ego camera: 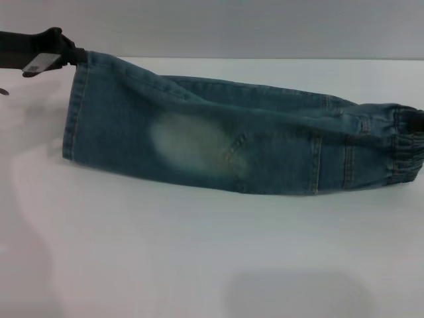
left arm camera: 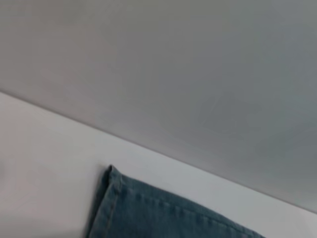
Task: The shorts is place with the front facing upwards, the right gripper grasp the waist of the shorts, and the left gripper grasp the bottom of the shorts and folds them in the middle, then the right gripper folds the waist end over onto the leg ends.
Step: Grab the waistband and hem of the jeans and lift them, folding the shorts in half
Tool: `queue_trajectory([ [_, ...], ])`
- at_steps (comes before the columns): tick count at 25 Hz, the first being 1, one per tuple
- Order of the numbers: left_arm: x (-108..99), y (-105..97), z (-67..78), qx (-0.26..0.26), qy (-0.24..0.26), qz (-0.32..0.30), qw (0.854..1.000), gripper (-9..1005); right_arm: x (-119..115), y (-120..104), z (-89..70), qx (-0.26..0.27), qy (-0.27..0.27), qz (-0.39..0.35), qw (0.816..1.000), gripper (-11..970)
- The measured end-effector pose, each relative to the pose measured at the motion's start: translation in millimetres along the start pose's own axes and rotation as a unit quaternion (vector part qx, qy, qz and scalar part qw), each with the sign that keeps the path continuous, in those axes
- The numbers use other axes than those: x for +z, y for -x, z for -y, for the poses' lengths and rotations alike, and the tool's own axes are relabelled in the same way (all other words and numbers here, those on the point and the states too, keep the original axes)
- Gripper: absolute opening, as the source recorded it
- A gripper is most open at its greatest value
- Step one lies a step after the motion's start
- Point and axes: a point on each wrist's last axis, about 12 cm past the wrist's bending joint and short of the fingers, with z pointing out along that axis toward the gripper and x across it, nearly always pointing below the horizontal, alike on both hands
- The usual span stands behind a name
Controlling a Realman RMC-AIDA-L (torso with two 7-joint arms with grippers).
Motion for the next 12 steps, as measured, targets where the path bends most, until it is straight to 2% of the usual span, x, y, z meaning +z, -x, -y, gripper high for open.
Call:
queue_trajectory([
  [12, 7.6, 7.3, 1.4, 0.005, 0.020, 0.034, 0.999, 51, 5.7, 3.0, 6.8, 0.004, -0.025, 0.020, 0.999, 5],
])
